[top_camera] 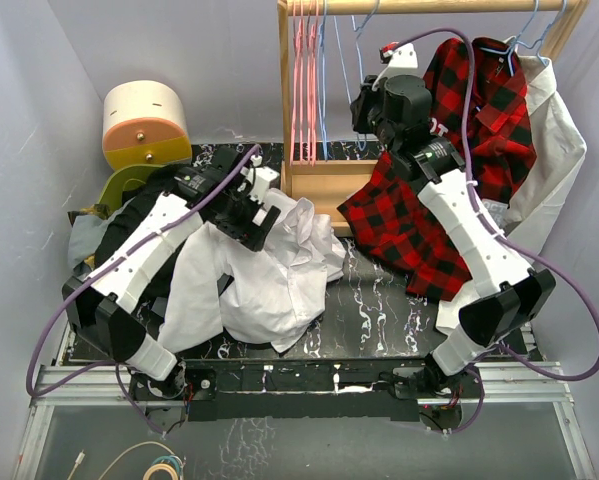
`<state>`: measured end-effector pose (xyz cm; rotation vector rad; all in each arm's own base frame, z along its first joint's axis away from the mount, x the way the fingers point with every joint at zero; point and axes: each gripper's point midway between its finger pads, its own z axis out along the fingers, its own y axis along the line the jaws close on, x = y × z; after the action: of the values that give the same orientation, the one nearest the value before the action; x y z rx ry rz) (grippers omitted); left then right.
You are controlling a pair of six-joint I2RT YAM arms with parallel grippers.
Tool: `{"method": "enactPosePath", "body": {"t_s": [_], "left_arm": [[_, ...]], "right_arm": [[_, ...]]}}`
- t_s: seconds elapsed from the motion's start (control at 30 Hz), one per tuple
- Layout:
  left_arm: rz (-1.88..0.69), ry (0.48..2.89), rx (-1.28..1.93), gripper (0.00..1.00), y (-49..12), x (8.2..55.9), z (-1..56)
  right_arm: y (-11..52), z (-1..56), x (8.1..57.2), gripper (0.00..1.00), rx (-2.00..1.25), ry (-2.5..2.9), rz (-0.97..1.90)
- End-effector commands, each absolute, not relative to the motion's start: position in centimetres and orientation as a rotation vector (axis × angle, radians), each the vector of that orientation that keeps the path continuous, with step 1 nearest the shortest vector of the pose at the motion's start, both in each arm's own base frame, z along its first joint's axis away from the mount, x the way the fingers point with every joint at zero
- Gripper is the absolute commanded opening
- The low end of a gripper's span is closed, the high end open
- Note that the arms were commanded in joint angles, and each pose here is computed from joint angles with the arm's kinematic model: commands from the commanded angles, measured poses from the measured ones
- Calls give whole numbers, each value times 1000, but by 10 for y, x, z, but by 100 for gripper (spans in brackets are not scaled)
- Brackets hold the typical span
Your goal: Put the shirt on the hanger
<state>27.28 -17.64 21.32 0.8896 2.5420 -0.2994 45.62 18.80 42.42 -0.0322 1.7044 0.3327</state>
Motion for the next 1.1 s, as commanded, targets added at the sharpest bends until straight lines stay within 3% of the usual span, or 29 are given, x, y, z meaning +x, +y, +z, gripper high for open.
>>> {"method": "enactPosePath", "body": {"t_s": [0.0, 0.27, 0.37, 0.63, 0.7, 0.83, 0.93, 1.07], "left_arm": [[-126, 2417, 619, 87, -171, 299, 235], [-77, 2373, 554, 80, -190, 312, 218], [-50, 2364, 578, 71, -197, 314, 211], [-19, 2327, 672, 62, -214, 318, 198], [17, 2304, 690, 46, -212, 324, 197], [76, 2257, 719, 2, -211, 336, 200], [96, 2215, 736, 0, -217, 348, 208], [136, 2123, 741, 0, -227, 375, 227]], "right_arm": [[160, 518, 416, 8, 24, 1462, 369], [143, 525, 387, 8, 10, 1439, 341], [139, 524, 377, 8, 4, 1428, 344], [120, 478, 325, 8, 12, 1479, 374], [113, 480, 305, 8, 8, 1447, 392], [102, 479, 279, 8, 9, 1394, 411], [100, 485, 269, 8, 4, 1363, 429], [99, 451, 259, 8, 46, 1463, 465]]}}
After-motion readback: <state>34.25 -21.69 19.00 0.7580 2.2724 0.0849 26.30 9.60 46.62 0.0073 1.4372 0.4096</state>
